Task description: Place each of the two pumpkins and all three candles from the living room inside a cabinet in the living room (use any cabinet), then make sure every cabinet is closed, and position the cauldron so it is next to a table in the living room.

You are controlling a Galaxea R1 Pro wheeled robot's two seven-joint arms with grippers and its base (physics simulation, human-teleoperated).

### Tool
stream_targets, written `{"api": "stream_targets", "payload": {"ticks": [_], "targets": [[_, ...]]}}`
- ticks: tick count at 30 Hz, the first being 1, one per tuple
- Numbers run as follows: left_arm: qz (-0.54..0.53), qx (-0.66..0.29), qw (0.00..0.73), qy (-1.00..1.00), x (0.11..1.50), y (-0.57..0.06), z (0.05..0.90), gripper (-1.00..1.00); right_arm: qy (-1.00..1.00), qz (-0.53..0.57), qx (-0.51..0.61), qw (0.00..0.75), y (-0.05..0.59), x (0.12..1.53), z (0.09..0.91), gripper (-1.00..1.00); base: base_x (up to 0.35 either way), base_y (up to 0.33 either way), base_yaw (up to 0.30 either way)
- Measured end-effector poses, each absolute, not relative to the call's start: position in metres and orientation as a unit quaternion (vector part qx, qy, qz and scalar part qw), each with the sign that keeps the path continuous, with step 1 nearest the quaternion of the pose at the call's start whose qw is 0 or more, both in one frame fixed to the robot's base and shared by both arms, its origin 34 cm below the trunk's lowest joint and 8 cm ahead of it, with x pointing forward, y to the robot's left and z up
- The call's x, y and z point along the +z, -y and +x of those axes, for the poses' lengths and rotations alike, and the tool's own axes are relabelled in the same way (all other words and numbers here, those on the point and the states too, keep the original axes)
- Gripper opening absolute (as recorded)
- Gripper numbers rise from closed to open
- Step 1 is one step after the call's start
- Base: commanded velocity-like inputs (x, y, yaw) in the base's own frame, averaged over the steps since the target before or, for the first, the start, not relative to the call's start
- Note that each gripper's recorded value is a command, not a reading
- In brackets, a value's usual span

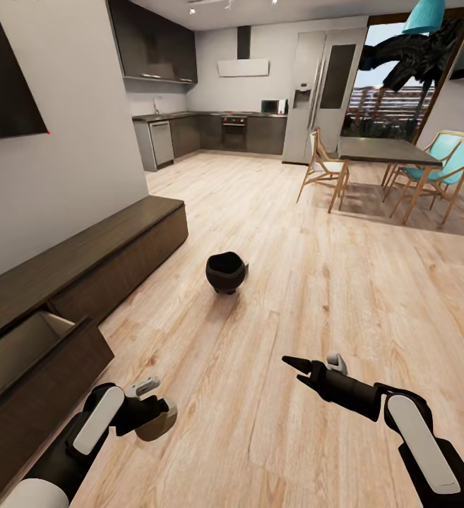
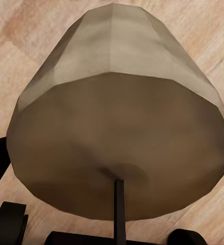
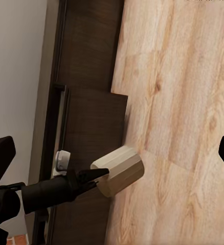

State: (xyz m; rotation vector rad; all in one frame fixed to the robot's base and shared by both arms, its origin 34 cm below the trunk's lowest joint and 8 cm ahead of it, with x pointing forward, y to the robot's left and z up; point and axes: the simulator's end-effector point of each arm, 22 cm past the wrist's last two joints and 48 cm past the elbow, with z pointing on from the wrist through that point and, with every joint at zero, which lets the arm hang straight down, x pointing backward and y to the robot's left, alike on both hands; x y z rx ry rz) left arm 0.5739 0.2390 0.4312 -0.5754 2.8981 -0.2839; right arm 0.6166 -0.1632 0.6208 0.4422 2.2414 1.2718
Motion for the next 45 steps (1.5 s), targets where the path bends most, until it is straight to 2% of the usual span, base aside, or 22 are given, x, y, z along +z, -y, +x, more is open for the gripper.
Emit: {"api": "stream_targets", "payload": {"ticks": [45], "targets": [[-0.192, -0.094, 0.079, -0.974, 0.485, -0.237, 0.579, -1.00, -0.834, 0.162, 0.460, 0.259, 0.165, 0.674, 0.626, 1.00, -0.008, 0.000, 0.284]]}}
